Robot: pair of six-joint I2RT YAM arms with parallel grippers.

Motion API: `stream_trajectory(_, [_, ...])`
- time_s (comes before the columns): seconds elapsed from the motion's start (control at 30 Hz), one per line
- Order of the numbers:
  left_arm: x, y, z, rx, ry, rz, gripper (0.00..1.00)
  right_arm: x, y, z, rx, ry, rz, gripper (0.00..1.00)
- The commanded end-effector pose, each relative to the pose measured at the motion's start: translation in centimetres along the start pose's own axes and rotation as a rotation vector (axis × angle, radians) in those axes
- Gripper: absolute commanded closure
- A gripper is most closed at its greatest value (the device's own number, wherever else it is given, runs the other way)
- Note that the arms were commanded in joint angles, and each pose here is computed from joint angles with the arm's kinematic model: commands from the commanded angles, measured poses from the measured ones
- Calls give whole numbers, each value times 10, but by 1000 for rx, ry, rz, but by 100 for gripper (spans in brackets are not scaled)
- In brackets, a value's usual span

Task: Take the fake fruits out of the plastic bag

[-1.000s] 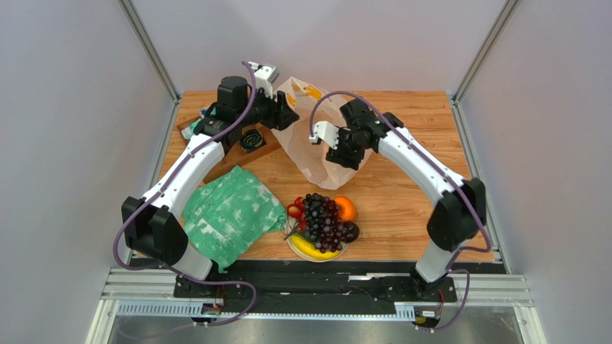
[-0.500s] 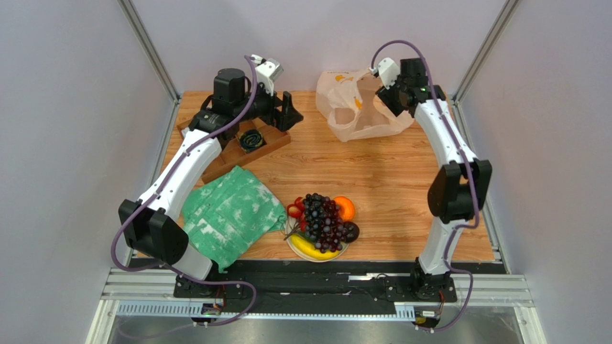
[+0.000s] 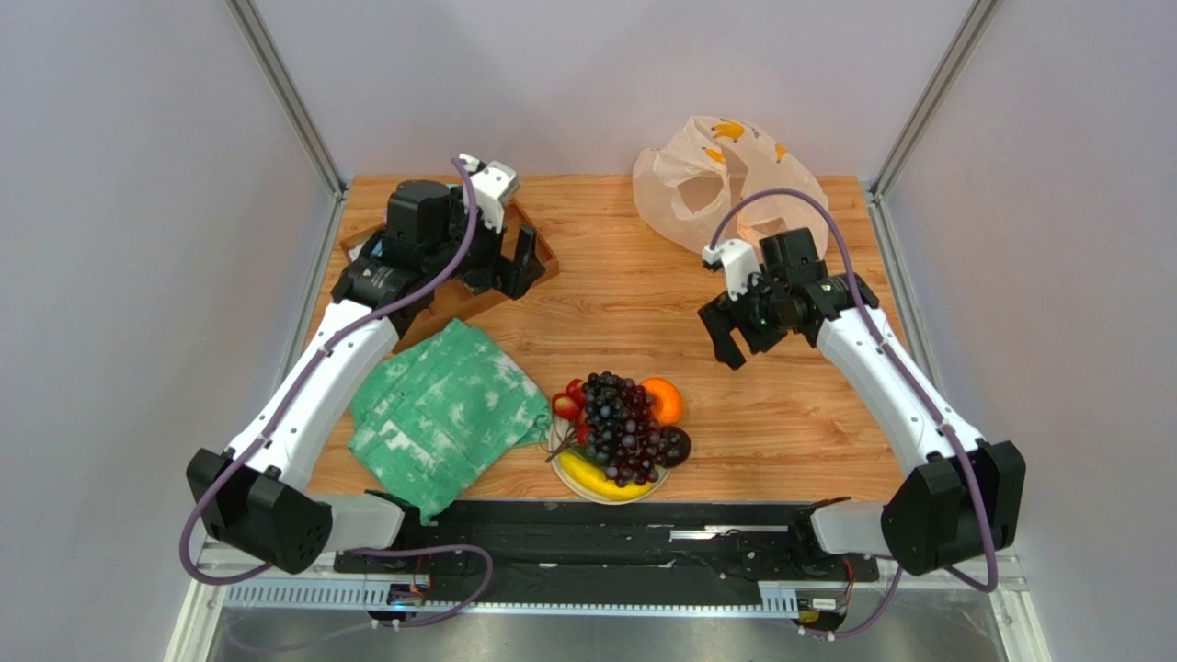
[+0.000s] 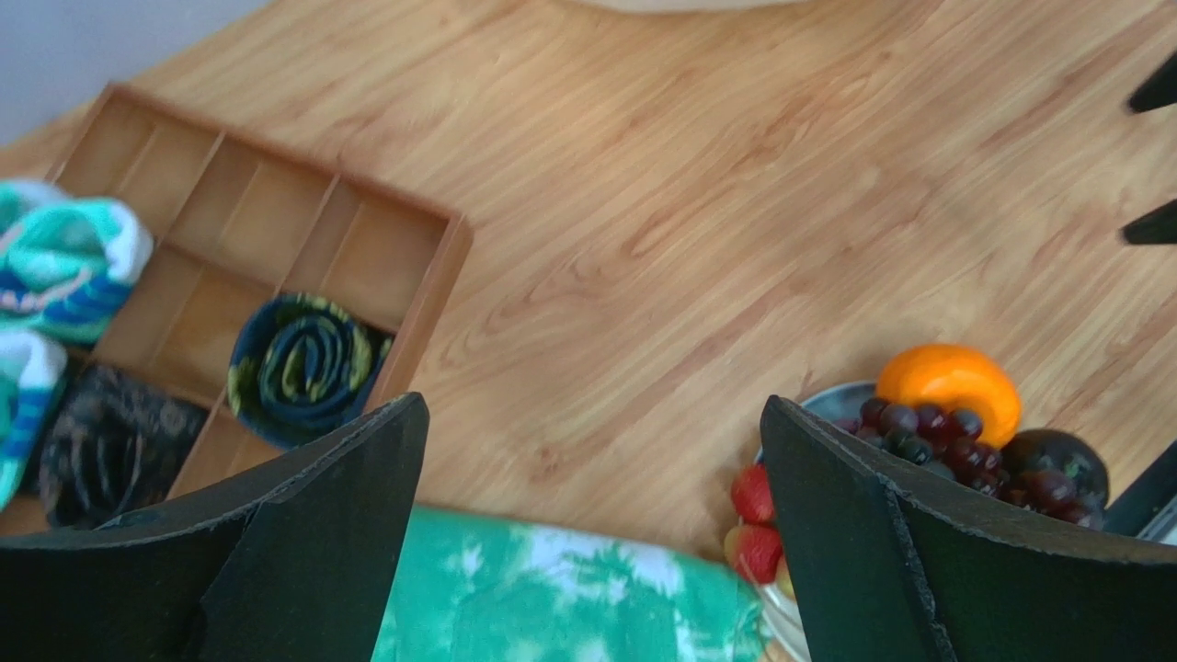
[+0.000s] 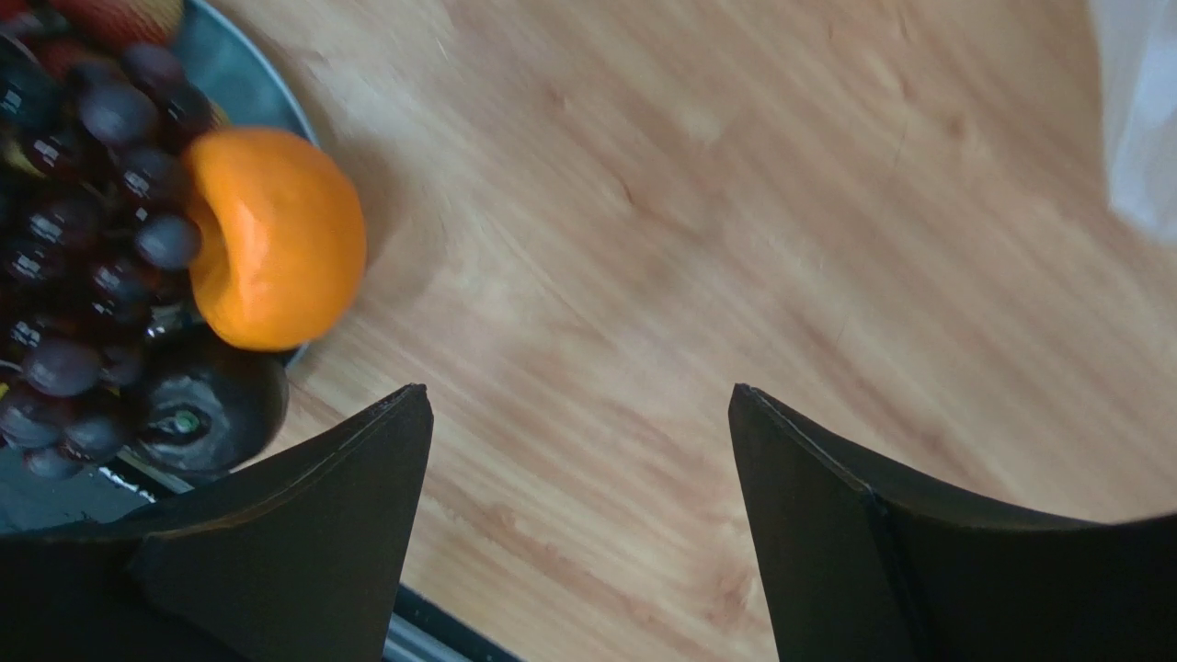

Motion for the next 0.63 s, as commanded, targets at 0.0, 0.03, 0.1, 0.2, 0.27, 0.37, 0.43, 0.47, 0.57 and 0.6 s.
stream_trajectory(0.0, [9,25,-16,16,-30,108,1,-1,34,-10,-26,-44,-175,16])
stream_trajectory(0.03, [10,26,-21,23,-28,116,1,1,32,-17,-5,-37,-174,17])
stream_trajectory(0.1, [15,22,-41,40,-2,138,1,5,29,-25,-9,-45,-155,17])
stream_trajectory(0.2, [20,13,-68,73,43,101,1,10,32,-39,-94,-119,-125,17])
stream_trajectory(0.27, [22,9,-76,90,65,109,1,9,34,-43,-97,-148,-127,17])
stream_trajectory(0.37, [19,7,-76,97,68,74,1,-4,38,-47,-106,-211,-166,17])
stream_trajectory(0.43, [17,5,-75,94,59,39,1,-12,41,-49,-117,-251,-180,17])
stream_trajectory(0.47, [17,4,-73,92,56,34,1,-15,39,-48,-123,-261,-183,17])
stream_trajectory(0.57, [18,2,-72,93,61,34,1,-22,38,-50,-118,-277,-197,18])
stream_trajectory(0.6, [18,2,-71,87,61,36,1,-23,39,-49,-122,-278,-201,18])
Point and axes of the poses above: each gripper's point midway between its finger pads, its own y axis back along the fingers, its own x axis along the line the jaws close on, z = x × y, the point moved 7 cm from there along y, back along the fingers, and after that the axes turned 12 degrees about y, right-handed, at the moved point
